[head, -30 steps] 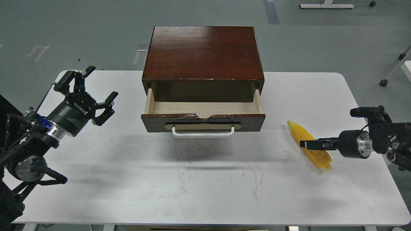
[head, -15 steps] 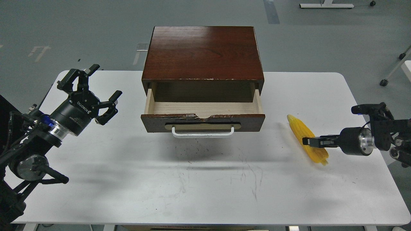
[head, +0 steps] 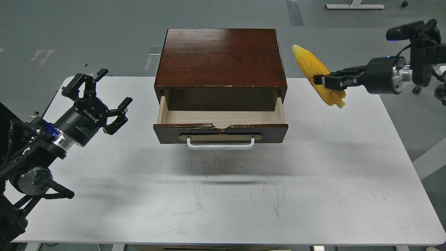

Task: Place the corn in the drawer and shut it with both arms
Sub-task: 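Lift the corn with the right gripper and carry it over the open drawer, then lower the corn into the drawer and open the right gripper, then withdraw the right gripper from the drawer back to its side, then swing the left gripper toward the front of the open drawer, then push the drawer front with the left gripper into the cabinet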

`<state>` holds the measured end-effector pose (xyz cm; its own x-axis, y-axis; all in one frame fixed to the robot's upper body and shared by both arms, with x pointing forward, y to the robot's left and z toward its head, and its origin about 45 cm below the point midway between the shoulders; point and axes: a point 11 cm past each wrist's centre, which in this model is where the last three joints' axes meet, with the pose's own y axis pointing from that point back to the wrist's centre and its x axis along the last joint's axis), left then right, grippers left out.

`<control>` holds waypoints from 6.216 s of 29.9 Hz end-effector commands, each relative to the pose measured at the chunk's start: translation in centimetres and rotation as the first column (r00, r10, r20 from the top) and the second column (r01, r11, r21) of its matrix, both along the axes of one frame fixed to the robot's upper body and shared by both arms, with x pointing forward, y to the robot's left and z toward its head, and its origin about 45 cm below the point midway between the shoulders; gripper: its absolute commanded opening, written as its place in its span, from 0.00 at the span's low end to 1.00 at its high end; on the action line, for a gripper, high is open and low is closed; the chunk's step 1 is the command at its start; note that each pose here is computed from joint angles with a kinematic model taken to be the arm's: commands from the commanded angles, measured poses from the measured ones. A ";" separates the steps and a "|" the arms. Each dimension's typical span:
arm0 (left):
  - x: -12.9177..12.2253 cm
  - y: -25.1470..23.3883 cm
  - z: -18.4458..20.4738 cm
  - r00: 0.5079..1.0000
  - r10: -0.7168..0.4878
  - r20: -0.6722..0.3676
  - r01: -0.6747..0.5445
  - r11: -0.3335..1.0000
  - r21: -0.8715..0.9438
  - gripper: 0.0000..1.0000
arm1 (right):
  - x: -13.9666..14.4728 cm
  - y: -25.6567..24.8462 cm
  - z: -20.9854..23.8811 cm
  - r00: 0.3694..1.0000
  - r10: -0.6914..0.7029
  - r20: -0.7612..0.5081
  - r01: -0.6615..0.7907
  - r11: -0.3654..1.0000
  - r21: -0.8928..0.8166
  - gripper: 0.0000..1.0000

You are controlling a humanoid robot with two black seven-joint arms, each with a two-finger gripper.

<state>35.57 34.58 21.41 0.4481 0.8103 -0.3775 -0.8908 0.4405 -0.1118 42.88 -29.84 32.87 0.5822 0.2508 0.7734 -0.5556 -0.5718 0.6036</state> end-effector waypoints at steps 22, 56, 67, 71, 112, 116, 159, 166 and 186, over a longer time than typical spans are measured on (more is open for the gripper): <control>0.0 0.1 0.0 1.000 0.003 0.000 -0.003 1.000 0.002 1.00 | -1.1 19.9 -0.8 0.744 0.658 0.118 -0.563 0.712 -0.419 0.22; 0.0 0.6 0.2 1.000 0.007 0.001 -0.007 1.000 0.015 1.00 | -0.4 21.0 -1.7 0.740 0.647 0.185 -0.558 0.743 -0.369 0.83; 0.0 0.4 0.2 1.000 0.006 0.004 -0.006 1.000 0.009 1.00 | 2.7 16.2 6.1 0.942 0.166 0.292 -0.227 0.955 0.189 0.96; 0.0 0.3 0.1 1.000 0.004 0.002 -0.004 1.000 0.008 1.00 | 3.2 11.6 5.0 0.984 -0.091 0.154 0.005 0.874 0.486 0.96; 0.9 0.1 4.1 0.990 -0.080 0.117 0.060 0.984 0.168 1.00 | -4.7 -4.8 -15.9 0.555 -0.208 -0.806 0.787 -0.184 0.589 0.98; 0.7 -2.2 8.2 0.934 -0.244 0.260 0.135 0.916 0.377 0.99 | -4.7 -4.6 -16.0 0.555 -0.206 -0.806 0.788 -0.180 0.588 0.98; -8.7 -19.1 -2.5 0.598 -0.801 0.025 0.465 0.373 0.803 0.00 | -6.0 -4.8 -17.7 0.524 -0.223 -0.822 0.814 -0.154 0.561 0.98; -7.3 -18.0 -2.8 0.705 -0.709 0.001 0.487 0.485 0.726 0.00 | -6.0 -5.1 -17.6 0.524 -0.229 -0.820 0.813 -0.154 0.562 0.98; -6.2 -17.0 -3.2 0.754 -0.657 -0.010 0.466 0.524 0.713 0.00 | -6.3 -5.3 -17.9 0.516 -0.232 -0.825 0.817 -0.157 0.555 0.98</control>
<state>29.18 17.40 18.16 0.8936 0.3182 0.3165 -0.4023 0.8805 0.2508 36.64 -35.11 15.06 0.3065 -0.9166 -0.2566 -0.9098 -0.3614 0.2042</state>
